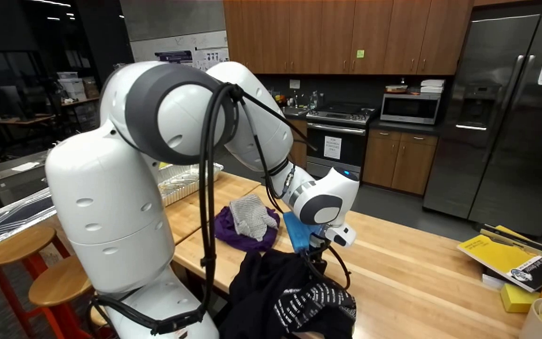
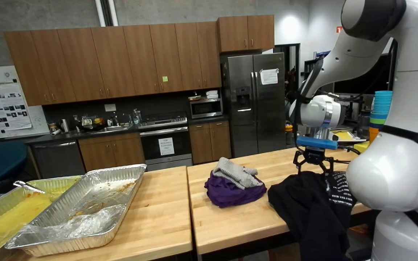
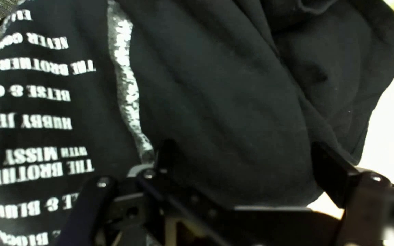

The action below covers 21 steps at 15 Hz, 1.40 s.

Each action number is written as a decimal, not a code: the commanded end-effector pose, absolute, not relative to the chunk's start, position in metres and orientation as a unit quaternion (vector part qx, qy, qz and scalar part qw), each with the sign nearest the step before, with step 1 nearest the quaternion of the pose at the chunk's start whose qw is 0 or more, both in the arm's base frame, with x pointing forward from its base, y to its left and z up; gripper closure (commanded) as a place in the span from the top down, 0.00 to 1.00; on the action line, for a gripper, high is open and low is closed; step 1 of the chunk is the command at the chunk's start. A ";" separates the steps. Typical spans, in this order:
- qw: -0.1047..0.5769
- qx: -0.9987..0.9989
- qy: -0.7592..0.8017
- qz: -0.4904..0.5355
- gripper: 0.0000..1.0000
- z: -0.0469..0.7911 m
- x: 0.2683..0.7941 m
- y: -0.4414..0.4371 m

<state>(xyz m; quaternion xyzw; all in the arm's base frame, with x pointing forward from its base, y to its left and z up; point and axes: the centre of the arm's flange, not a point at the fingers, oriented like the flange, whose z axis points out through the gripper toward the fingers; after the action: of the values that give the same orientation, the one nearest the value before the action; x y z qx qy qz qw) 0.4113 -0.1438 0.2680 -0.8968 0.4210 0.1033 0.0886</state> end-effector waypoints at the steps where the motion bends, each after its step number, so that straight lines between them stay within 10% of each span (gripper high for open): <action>1: 0.073 -0.885 0.446 0.111 1.00 0.249 0.425 -0.152; 21: -0.066 -0.862 0.493 -0.094 1.00 0.259 0.481 -0.219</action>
<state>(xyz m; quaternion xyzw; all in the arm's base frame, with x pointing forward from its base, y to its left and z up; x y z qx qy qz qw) 0.4668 -0.2094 0.2532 -0.8698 0.4873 -0.0651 -0.0402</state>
